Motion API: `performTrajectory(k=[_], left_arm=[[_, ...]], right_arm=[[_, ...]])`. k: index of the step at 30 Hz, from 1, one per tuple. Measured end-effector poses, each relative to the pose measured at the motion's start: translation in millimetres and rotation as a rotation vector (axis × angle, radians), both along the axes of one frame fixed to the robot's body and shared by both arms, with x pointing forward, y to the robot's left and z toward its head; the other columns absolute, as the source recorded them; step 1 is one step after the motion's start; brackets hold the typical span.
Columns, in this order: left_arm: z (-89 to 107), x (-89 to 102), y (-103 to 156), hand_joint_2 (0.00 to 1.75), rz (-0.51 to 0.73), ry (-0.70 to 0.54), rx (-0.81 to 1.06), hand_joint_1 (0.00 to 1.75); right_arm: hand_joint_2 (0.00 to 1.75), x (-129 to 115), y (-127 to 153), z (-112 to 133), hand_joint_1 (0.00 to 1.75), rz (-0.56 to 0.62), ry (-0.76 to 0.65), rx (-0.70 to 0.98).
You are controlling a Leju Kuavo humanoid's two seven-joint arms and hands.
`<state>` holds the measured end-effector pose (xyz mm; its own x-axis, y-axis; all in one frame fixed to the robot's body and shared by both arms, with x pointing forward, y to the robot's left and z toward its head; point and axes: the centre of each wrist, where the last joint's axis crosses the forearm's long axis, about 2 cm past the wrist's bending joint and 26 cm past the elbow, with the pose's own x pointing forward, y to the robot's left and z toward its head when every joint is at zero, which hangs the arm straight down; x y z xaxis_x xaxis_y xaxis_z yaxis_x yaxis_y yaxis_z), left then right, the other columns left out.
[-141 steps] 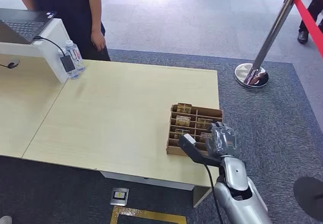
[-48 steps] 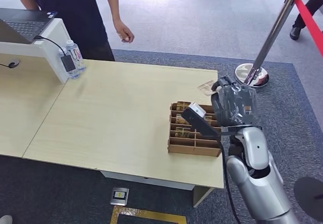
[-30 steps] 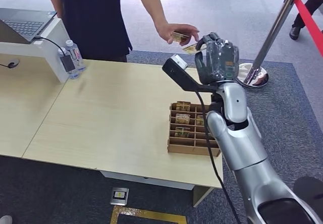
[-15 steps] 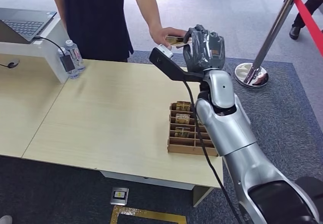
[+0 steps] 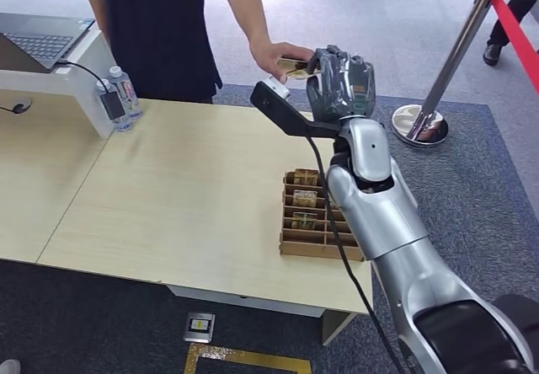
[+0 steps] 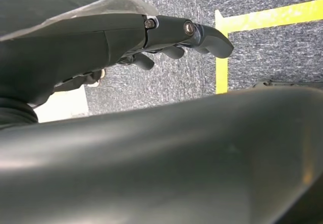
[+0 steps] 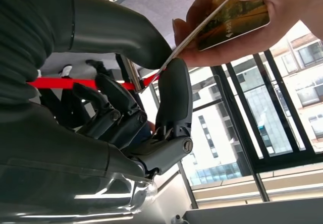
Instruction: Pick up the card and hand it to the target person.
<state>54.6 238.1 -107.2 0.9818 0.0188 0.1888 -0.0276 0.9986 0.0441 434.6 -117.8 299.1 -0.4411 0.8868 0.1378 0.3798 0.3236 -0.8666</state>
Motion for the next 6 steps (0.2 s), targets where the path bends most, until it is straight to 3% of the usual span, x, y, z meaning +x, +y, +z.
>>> performTrajectory(k=[6], left_arm=[[0.0, 0.2, -0.1, 0.0, -0.007, -0.001, -0.002, 0.0]], right_arm=[[1.75, -5.0, -5.6, -6.4, 0.0, -0.008, -0.024, 0.014]])
